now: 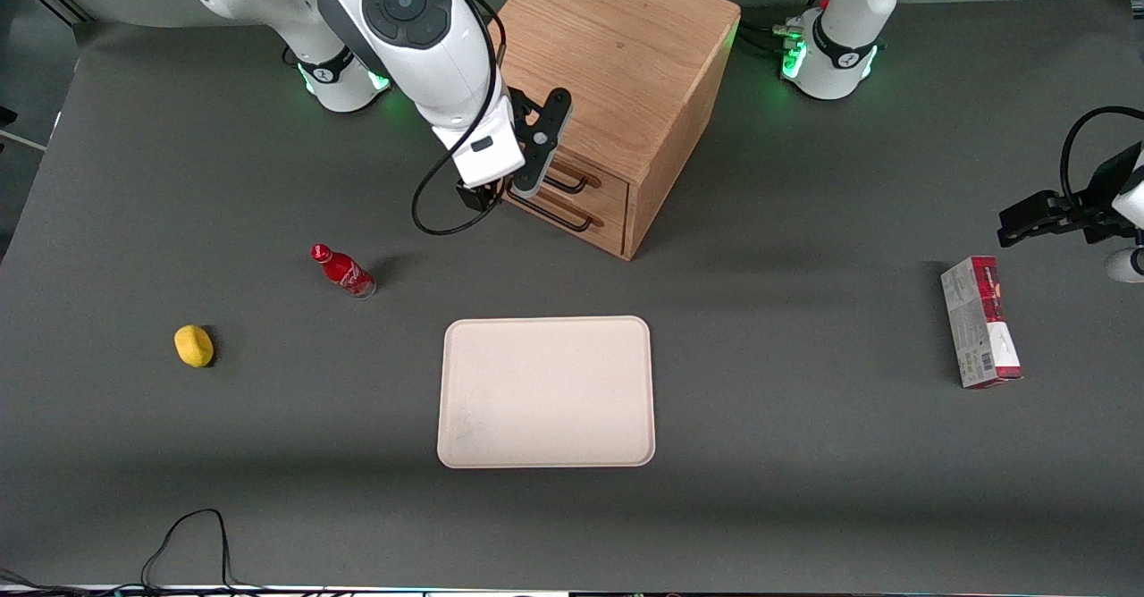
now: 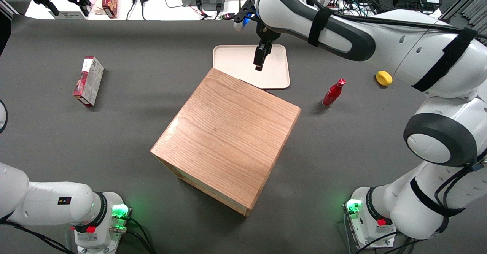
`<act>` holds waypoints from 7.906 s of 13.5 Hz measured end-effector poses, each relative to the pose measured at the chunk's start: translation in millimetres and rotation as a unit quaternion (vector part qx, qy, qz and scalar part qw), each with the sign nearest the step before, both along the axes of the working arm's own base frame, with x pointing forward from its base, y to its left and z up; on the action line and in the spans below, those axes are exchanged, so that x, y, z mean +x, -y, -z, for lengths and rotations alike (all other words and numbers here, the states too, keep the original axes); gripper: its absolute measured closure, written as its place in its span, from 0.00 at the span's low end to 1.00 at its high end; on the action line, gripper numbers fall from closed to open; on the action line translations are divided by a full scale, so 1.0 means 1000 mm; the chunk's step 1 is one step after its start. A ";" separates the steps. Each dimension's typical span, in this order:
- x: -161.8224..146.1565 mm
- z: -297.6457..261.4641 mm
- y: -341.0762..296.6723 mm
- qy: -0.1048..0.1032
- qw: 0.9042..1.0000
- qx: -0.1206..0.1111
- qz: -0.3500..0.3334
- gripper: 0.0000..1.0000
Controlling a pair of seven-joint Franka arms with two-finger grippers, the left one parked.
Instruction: Open upper drawer
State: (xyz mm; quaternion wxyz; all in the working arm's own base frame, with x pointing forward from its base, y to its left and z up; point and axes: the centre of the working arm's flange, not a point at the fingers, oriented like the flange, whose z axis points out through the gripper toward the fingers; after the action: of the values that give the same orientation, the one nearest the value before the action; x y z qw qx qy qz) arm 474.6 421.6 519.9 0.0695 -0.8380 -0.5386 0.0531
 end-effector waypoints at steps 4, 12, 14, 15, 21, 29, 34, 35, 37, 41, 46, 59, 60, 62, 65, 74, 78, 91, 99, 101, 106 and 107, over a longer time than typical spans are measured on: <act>-0.002 0.016 0.002 -0.012 1.000 -0.008 0.001 0.00; -0.011 0.056 -0.005 -0.013 1.000 -0.011 0.000 0.00; -0.016 0.067 -0.008 -0.012 1.000 -0.010 -0.002 0.00; -0.016 0.072 -0.009 -0.010 1.000 -0.010 -0.001 0.00; -0.014 0.089 -0.003 -0.007 1.000 -0.011 0.007 0.00; -0.015 0.110 0.000 0.001 1.000 -0.007 0.013 0.00; -0.009 0.120 0.004 0.007 1.000 -0.005 0.020 0.00; -0.007 0.123 0.005 0.008 1.000 -0.005 0.022 0.00; -0.004 0.127 0.008 0.007 1.000 -0.008 0.026 0.00; 0.010 0.125 0.021 0.011 0.999 -0.007 0.041 0.00; 0.033 0.116 0.035 0.020 0.998 0.000 0.059 0.00; 0.098 0.121 0.067 0.009 0.997 -0.012 0.080 0.00; 0.104 0.121 0.073 0.009 0.997 -0.011 0.079 0.00; 0.115 0.125 0.085 0.009 0.997 -0.010 0.071 0.00; 0.127 0.126 0.095 0.013 0.997 -0.008 0.074 0.00; 0.156 0.137 0.123 0.008 0.995 -0.013 0.099 0.00; 0.168 0.135 0.136 0.002 0.994 -0.016 0.106 0.00; 0.180 0.122 0.139 0.006 0.994 -0.014 0.108 0.00; 0.170 -0.012 0.153 0.058 0.992 -0.015 0.116 0.00; 0.157 -0.048 0.166 0.071 0.982 -0.031 0.172 0.00; 0.136 -0.100 0.221 0.095 0.922 -0.112 0.359 0.00; 0.137 -0.103 0.240 0.095 0.913 -0.117 0.379 0.00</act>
State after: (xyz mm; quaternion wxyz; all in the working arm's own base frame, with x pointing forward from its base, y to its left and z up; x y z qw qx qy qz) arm 611.2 181.4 622.5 -0.0657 -0.9824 -0.1748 0.0057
